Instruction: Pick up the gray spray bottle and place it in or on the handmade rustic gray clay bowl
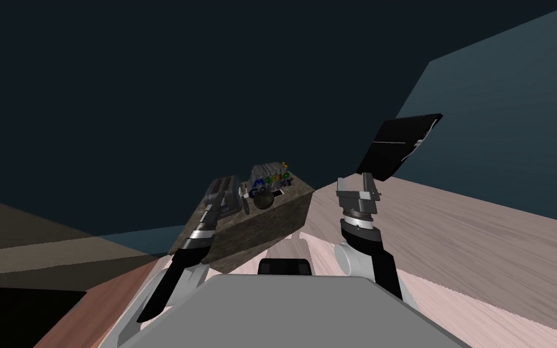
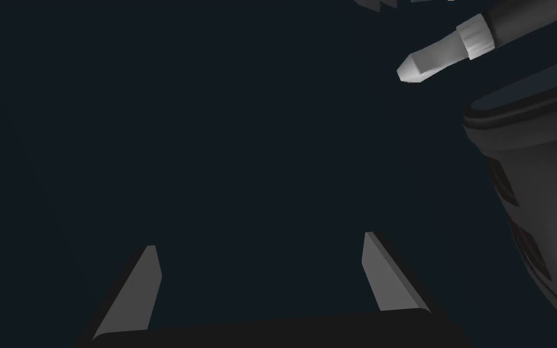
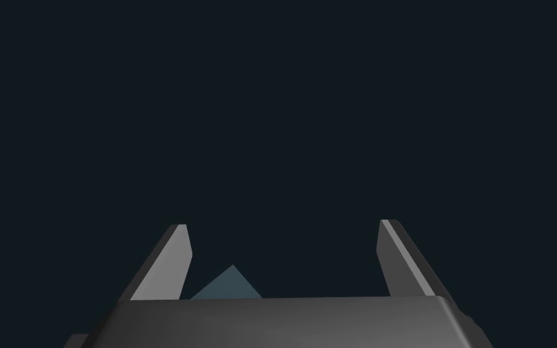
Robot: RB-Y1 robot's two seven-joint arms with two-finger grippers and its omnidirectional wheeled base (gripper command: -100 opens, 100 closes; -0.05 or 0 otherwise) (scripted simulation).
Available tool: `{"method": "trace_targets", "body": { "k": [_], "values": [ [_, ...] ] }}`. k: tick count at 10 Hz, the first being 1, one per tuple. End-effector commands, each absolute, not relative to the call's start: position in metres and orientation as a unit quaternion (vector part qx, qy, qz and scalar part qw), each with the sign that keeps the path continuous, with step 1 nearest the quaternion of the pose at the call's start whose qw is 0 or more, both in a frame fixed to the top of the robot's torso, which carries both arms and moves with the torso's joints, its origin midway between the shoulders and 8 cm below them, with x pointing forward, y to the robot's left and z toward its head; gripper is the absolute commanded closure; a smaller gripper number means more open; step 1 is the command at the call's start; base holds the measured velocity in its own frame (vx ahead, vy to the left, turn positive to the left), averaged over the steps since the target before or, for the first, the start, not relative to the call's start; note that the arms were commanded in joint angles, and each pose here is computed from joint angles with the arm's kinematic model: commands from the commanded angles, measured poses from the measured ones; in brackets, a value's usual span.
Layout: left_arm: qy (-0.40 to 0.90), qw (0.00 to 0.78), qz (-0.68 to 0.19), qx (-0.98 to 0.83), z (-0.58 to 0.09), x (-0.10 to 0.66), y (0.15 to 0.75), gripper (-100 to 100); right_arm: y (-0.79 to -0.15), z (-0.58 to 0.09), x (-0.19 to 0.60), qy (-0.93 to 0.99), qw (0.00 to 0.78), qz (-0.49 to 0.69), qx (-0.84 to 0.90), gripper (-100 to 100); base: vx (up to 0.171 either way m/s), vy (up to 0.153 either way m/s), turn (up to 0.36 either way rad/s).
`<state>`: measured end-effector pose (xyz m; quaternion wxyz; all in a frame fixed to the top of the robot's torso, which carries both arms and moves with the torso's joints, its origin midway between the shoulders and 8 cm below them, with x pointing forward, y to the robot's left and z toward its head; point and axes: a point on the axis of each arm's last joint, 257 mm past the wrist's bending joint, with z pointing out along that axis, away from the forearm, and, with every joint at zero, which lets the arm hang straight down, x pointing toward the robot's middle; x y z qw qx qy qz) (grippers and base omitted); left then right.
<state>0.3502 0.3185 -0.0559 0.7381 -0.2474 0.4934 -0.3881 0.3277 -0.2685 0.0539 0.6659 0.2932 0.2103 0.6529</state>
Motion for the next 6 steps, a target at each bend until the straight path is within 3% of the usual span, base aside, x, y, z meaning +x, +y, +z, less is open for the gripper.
{"method": "trace_targets", "body": {
  "k": [1, 6],
  "values": [
    [0.523, 0.731, -0.357, -0.254, -0.074, 0.353, 0.333, -100, -0.269, 0.054, 0.328, 0.210, 0.666, 0.653, 0.293, 0, 0.049, -0.076, 0.022],
    [0.597, 0.704, -0.276, -0.267, -0.121, 0.345, 0.365, -100, -0.269, 0.054, 0.328, 0.210, 0.666, 0.653, 0.293, 0, 0.038, -0.080, 0.008]
  ]
}}
